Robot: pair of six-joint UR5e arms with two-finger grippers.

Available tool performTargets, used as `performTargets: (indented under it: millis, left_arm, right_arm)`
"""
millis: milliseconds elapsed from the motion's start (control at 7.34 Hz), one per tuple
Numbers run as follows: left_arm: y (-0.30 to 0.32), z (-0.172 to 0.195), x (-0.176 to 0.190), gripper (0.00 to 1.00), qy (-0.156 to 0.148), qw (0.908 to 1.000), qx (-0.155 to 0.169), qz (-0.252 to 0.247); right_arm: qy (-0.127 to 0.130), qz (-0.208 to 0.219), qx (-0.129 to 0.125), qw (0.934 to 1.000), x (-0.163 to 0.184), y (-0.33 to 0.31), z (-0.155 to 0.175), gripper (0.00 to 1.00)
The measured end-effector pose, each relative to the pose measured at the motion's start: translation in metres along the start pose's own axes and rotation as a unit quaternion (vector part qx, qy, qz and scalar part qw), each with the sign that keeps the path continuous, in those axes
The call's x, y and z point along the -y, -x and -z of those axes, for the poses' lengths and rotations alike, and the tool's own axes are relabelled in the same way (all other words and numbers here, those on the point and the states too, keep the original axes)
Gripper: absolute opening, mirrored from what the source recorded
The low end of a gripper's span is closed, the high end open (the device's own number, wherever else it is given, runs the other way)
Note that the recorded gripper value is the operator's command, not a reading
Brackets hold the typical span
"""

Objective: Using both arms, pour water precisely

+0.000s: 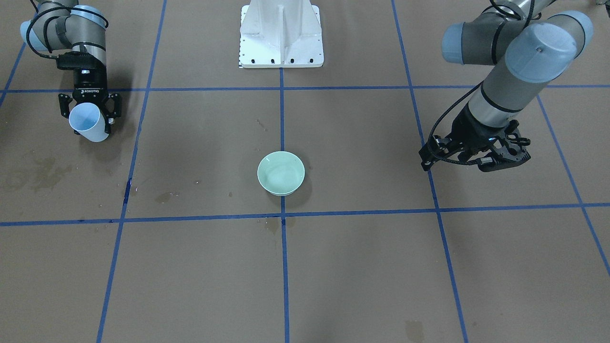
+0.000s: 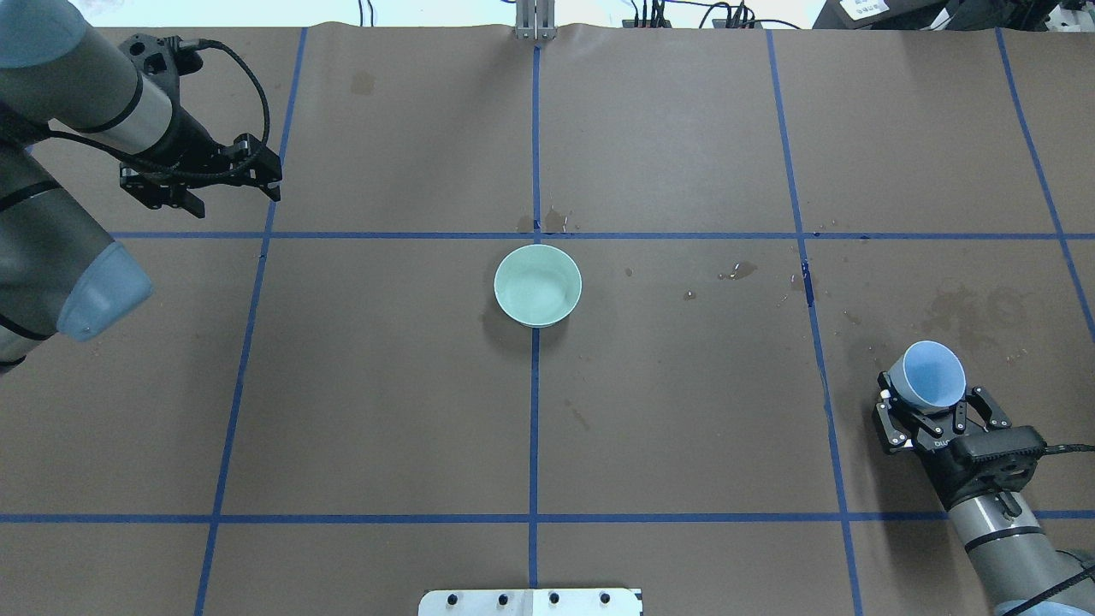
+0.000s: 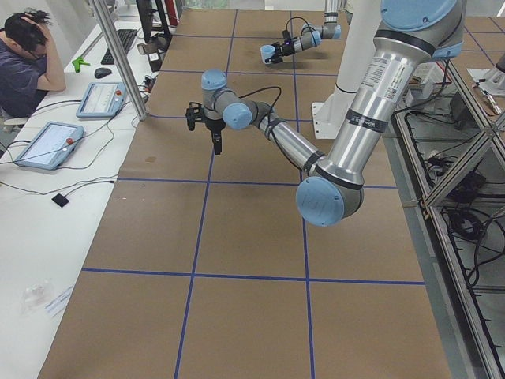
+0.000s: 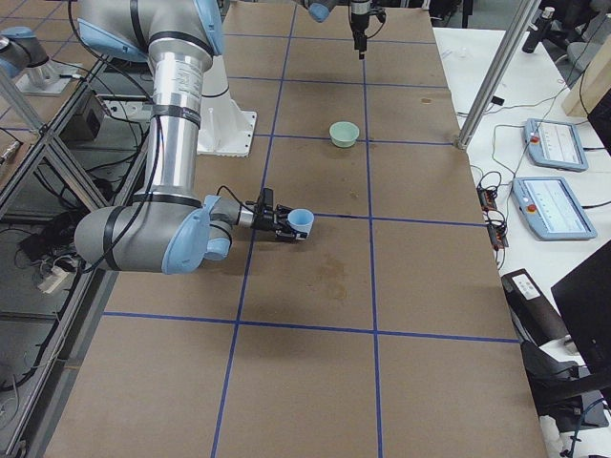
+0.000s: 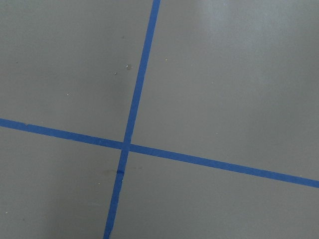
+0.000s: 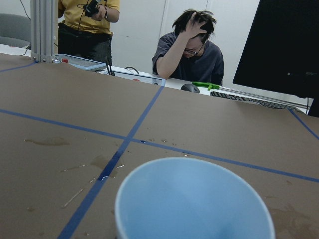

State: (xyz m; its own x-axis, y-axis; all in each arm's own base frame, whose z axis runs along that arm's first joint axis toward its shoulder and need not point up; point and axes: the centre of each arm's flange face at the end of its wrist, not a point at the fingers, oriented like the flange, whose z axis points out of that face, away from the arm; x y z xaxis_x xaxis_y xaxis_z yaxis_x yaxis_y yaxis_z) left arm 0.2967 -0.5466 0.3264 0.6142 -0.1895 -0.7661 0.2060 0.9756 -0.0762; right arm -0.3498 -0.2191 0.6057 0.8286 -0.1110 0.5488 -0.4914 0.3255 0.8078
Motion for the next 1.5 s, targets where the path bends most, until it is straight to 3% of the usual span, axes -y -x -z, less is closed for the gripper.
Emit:
performTargets:
  millis: [409,1090,1362,1498]
  left_arm:
    - [0.0000,0.0000,0.0000,1.00,0.000,1.0000,0.000,0.000]
    - [0.0001,-0.0001,0.0000,1.00,0.000,1.0000,0.000,0.000]
    - [0.0003,-0.0004,0.0001,1.00,0.000,1.0000,0.001,0.001]
    - [0.0003,-0.0004,0.0001,1.00,0.000,1.0000,0.001,0.001]
  right_arm:
    - [0.000,-0.004,0.001,1.0000,-0.0002,-0.0003,0.0006,0.25]
    - [0.004,-0.009,0.002,1.0000,-0.0051,-0.0029,0.0010,0.43]
    - [0.005,-0.008,0.002,1.0000,-0.0066,-0.0033,0.0011,0.77]
    - [0.005,-0.008,0.002,1.0000,-0.0069,-0.0035,0.0012,0.84]
